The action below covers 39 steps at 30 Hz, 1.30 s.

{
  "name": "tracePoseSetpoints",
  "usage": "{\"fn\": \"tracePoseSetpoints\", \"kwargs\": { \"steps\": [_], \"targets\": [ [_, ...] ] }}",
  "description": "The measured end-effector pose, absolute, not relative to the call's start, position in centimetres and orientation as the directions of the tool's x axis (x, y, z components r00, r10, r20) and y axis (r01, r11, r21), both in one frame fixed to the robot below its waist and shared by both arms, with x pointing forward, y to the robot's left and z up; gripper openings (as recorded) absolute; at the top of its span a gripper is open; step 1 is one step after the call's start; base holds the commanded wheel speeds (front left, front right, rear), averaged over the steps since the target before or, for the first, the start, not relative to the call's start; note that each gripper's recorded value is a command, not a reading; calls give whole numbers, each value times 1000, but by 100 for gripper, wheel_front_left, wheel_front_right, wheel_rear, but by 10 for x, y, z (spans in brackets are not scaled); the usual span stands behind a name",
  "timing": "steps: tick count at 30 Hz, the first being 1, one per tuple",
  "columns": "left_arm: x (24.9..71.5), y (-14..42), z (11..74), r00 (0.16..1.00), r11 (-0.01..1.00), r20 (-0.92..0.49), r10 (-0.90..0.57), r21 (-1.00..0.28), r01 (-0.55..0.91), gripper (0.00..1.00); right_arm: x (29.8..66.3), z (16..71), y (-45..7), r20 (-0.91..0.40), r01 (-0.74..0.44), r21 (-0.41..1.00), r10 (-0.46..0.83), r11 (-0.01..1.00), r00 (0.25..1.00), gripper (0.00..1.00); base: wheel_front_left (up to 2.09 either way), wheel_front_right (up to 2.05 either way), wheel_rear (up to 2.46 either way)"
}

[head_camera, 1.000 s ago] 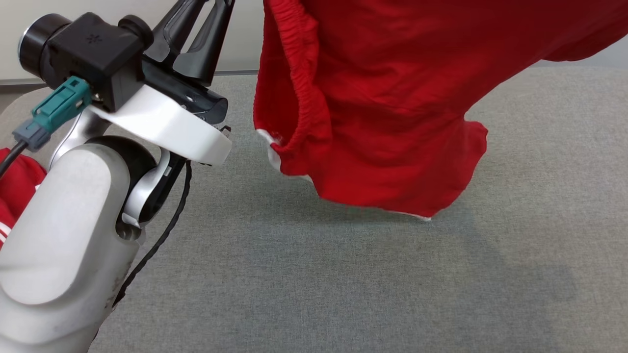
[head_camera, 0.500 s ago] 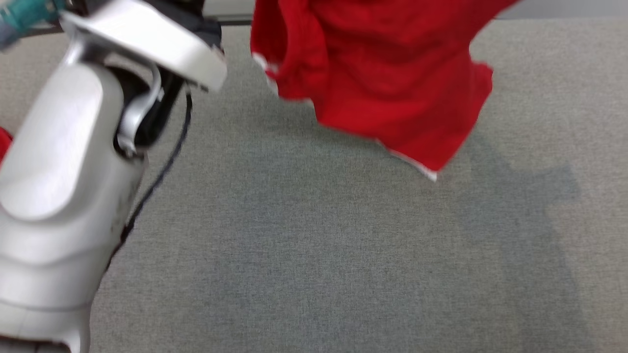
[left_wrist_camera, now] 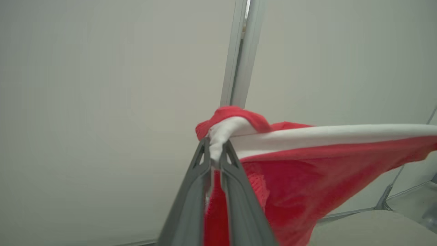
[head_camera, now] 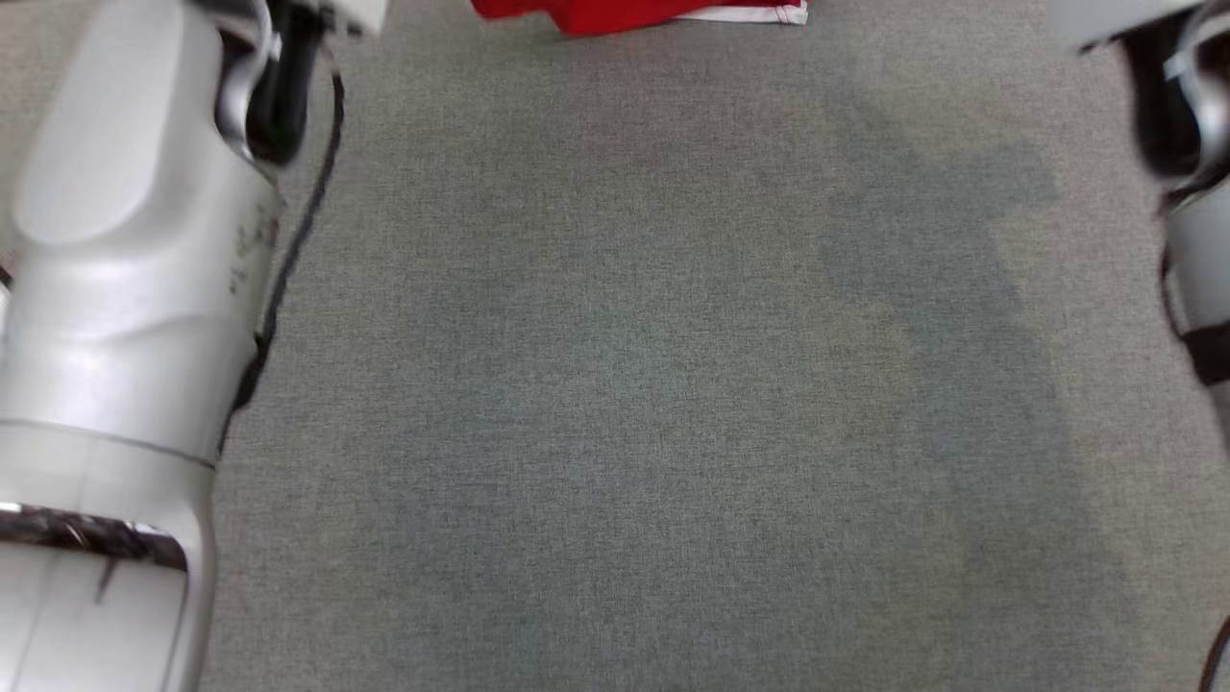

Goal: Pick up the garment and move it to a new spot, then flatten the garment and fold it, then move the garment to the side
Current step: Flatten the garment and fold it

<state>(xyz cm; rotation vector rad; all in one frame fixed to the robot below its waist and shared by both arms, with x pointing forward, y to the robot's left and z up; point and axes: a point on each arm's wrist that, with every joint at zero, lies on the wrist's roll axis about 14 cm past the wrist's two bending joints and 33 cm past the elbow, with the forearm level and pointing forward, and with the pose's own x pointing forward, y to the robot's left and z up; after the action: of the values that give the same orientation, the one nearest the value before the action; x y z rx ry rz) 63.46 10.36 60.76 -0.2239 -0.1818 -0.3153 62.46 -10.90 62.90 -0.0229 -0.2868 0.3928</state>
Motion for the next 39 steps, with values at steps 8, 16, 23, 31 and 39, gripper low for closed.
{"fn": "tracePoseSetpoints", "kwargs": {
  "steps": [8, 16, 23, 31, 39],
  "targets": [
    [591, 121, 453, 967, 926, -157, -202, -351, 137, 0, 594, 490, -94, -25, -389, 89, 392, 917, 920, 0, 0, 0, 0],
    [545, 123, 405, 949, 912, -258, -180, -405, 63, 0, 546, 418, -97, -197, -337, 201, 374, 920, 906, 0, 0, 0, 0],
    [498, 112, 400, 943, 912, -253, -216, -396, 103, 0, 489, 407, -112, -211, -286, 264, 344, 921, 915, 0, 0, 0, 0],
    [438, 119, 411, 951, 920, -213, -224, -368, 134, 0, 418, 416, -131, -183, -235, 286, 294, 929, 938, 0, 0, 0, 0],
    [379, 142, 425, 970, 935, -202, -137, -351, 59, 0, 357, 432, -132, -195, -223, 293, 287, 930, 938, 0, 0, 0, 0]
  ]
}}
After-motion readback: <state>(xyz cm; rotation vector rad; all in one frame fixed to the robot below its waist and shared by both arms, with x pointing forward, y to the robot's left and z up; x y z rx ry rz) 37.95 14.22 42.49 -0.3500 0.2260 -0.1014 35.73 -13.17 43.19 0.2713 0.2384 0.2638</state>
